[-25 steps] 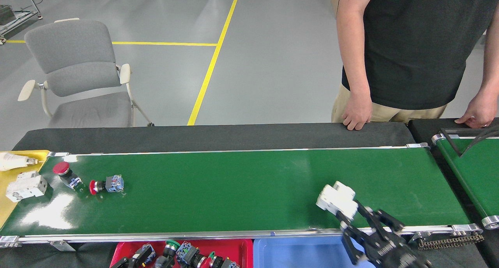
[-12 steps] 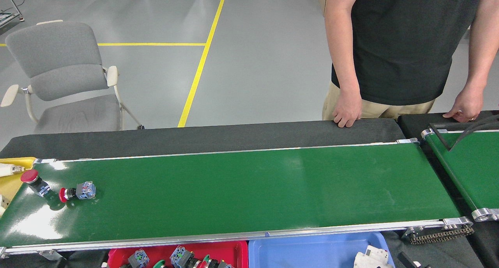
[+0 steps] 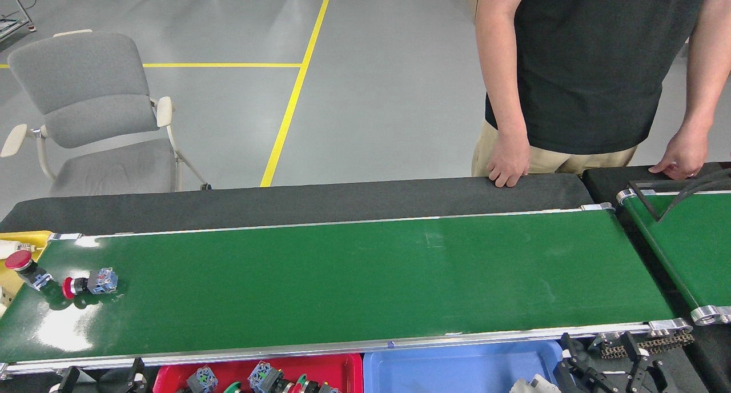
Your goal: Pick switch part from conveyor to tray
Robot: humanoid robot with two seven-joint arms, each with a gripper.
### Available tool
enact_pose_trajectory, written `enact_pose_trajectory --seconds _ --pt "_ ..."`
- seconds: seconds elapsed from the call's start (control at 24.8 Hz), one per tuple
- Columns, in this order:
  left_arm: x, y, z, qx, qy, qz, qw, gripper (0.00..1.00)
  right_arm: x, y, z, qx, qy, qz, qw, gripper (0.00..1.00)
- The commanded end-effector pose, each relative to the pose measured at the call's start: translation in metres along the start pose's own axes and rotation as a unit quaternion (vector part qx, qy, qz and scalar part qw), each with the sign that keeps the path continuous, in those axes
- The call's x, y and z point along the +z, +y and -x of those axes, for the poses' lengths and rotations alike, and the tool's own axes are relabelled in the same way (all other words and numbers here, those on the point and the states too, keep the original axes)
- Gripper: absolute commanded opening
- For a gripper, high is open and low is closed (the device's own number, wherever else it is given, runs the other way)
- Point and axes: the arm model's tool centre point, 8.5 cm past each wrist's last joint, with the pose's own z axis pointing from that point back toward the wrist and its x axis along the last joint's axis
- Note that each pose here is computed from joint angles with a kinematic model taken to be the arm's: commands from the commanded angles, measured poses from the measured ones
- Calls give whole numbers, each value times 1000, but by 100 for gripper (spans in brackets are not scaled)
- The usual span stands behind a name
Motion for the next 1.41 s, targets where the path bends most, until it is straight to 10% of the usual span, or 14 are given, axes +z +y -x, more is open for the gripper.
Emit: enact_pose_trajectory --seconds 0.0,1.37 --pt "1 6 4 -5 3 -21 1000 100 -1 -6 1 4 0 7 1000 98" --pt "24 -4 25 12 12 -4 1000 100 -27 -28 -39 10 -113 42 993 96"
